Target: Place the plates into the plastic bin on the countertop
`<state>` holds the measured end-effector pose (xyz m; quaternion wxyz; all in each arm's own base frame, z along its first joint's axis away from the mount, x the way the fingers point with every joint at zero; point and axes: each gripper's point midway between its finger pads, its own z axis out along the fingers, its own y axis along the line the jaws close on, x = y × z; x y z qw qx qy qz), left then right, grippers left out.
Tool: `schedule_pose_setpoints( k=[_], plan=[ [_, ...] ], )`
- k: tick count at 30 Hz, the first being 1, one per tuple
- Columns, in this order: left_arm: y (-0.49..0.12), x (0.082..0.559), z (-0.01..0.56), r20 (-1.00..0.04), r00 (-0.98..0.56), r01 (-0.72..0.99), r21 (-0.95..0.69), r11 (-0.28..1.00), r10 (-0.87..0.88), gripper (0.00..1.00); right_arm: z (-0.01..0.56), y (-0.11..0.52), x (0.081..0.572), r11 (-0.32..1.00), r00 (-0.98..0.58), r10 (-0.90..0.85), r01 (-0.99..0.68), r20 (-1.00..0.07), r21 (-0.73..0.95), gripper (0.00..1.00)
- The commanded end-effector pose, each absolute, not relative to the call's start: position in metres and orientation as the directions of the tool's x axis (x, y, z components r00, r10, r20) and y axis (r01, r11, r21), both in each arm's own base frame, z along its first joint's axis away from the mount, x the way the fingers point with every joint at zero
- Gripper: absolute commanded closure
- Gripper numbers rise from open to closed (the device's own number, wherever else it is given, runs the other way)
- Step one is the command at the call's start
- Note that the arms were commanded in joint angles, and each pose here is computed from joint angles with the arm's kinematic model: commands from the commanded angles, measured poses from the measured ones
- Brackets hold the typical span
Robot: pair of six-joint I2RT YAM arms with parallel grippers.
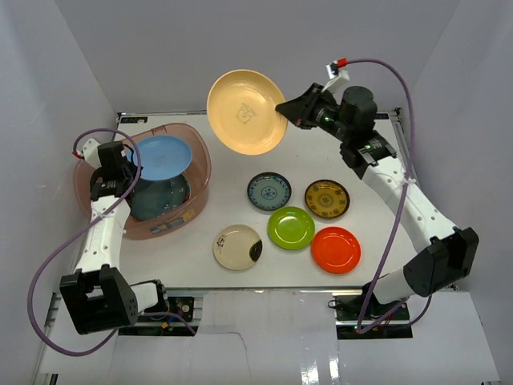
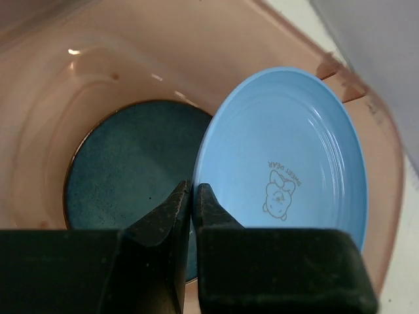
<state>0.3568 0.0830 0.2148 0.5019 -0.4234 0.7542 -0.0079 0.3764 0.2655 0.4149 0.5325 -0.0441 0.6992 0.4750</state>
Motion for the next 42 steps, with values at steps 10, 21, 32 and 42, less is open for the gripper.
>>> schedule_pose_setpoints(
  k=[10,21,32,42],
  plan=[
    [0.098,0.344,0.155,-0.702,-0.174,-0.753,-0.357,0.553,-0.69,0.94,0.386,0.41,0.383,0.571,-0.418,0.311,-0.636,-0.854,0.519,0.92],
    [0.096,0.331,0.138,-0.69,-0.146,-0.752,-0.388,0.532,-0.709,0.34,0.31,0.49,0.41,0.65,-0.473,0.233,-0.574,-0.85,0.498,0.92],
    [0.09,0.315,0.311,-0.749,0.185,-0.516,-0.625,0.586,-0.637,0.09,0.256,0.554,0.406,0.669,-0.462,0.189,-0.585,-0.866,0.458,0.92],
    [-0.038,0.307,0.309,-0.768,-0.214,-0.056,-0.608,0.792,-0.604,0.12,0.213,0.587,0.39,0.695,-0.411,0.133,-0.61,-0.902,0.381,0.92]
  ],
)
